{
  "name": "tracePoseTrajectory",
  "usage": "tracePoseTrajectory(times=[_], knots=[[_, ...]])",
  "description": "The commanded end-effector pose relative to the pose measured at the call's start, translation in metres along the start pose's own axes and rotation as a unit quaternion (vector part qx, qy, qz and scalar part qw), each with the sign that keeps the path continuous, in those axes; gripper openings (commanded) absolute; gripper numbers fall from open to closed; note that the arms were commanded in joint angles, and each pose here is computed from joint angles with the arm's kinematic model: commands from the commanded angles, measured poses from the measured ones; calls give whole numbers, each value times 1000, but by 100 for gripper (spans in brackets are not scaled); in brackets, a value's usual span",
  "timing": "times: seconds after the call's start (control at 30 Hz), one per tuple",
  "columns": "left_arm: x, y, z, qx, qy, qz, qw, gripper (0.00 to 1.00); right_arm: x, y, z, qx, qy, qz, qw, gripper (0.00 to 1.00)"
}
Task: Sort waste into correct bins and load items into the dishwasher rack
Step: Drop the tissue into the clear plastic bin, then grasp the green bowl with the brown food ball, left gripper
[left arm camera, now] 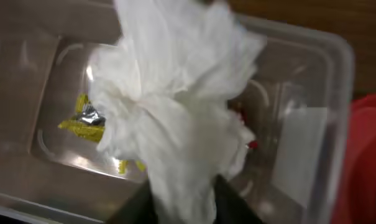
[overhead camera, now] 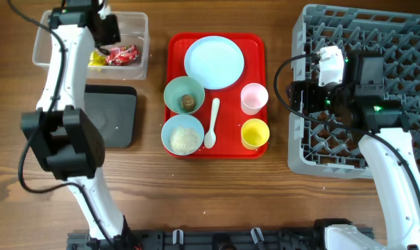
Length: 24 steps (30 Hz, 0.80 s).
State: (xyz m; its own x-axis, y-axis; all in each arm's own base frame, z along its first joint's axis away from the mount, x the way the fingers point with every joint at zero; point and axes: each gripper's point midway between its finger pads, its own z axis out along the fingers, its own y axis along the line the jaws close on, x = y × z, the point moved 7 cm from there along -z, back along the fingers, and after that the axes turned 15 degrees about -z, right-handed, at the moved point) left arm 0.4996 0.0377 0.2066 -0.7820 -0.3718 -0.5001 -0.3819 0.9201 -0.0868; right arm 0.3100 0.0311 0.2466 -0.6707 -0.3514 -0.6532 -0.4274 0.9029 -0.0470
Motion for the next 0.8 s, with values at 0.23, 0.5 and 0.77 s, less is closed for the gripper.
tracePoseTrajectory(times=[0.23, 0.5, 0.77], knots=[[31, -75, -52, 93, 19, 63, 993, 94, -6, 0, -2, -3, -10, 6, 1000, 99], [201, -185, -52, 101, 169, 191, 962, 83, -6, 0, -2, -4, -9, 5, 1000, 99], [245, -180, -2, 114, 170, 172, 964, 61, -6, 0, -2, -4, -8, 6, 1000, 99]])
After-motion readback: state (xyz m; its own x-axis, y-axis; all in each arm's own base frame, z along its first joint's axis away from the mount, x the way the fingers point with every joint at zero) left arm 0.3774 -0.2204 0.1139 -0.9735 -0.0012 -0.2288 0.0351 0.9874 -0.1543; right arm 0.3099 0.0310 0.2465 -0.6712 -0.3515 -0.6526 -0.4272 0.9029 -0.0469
